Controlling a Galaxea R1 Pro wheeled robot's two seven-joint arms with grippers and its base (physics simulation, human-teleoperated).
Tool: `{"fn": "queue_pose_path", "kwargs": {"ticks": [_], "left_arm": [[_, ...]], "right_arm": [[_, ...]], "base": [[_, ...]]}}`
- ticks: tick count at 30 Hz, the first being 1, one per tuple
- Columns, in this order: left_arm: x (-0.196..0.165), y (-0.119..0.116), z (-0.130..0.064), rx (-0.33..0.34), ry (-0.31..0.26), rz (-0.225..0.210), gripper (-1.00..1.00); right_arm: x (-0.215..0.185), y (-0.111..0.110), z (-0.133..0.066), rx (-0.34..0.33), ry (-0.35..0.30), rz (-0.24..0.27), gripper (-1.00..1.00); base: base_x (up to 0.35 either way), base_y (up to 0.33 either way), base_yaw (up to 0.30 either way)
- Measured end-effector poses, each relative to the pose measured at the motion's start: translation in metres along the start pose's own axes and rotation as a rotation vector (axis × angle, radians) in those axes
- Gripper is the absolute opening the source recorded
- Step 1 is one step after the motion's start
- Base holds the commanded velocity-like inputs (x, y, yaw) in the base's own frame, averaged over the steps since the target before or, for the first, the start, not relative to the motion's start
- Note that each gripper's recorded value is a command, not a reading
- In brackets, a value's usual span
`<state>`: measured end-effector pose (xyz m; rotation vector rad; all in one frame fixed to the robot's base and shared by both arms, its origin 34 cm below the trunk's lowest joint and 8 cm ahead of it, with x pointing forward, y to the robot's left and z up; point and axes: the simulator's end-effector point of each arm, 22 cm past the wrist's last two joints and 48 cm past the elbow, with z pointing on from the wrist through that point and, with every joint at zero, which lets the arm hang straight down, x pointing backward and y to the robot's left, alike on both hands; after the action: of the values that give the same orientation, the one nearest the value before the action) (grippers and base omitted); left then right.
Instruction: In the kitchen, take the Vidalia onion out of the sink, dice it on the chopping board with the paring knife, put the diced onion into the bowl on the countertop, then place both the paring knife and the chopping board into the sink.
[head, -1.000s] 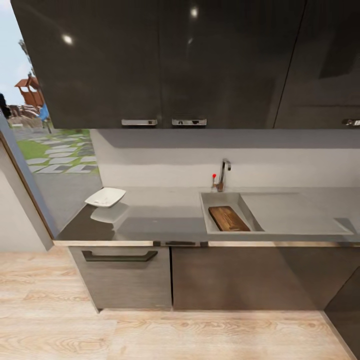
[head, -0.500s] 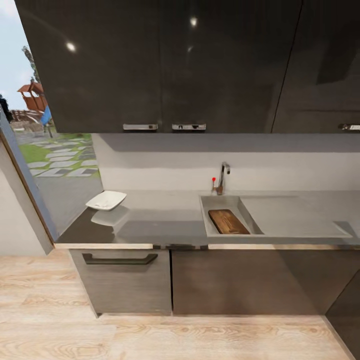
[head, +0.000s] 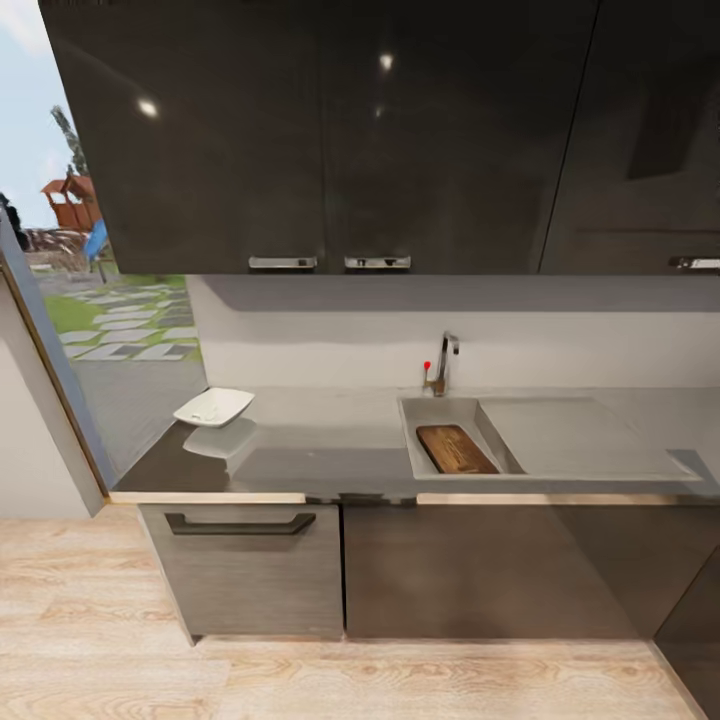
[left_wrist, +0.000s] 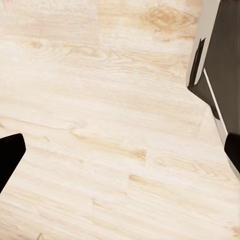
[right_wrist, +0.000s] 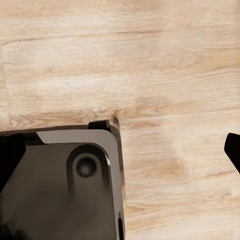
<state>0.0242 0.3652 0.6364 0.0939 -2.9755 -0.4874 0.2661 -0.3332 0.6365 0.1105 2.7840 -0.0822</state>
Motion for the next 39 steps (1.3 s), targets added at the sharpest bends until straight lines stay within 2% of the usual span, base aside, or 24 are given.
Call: {"fn": "queue_pose_path", "kwargs": {"ticks": [18,29,39], "left_arm": [[-0.0039,-0.0004,0.0003,0.001,-0.009,-0.003,1.00],[-0.0039,-0.0004,0.0003,0.001,-0.009,-0.003,1.00],[-0.0034,-0.0004,0.0003,0.001,-0.009,-0.003,1.00]], "right_arm": [[-0.0048,0.0062,0.0000,-0.013,-0.015,0.001,1.00],[-0.0053,0.0022,-0.0001,-0.007,-0.016,0.004,1.00],[-0.0056,0.0013,-0.0002,-0.008,-0.017,-0.012,1.00]], "base": [[0.000,0.000,0.000],[0.000,0.000,0.000],[0.000,0.000,0.000]]}}
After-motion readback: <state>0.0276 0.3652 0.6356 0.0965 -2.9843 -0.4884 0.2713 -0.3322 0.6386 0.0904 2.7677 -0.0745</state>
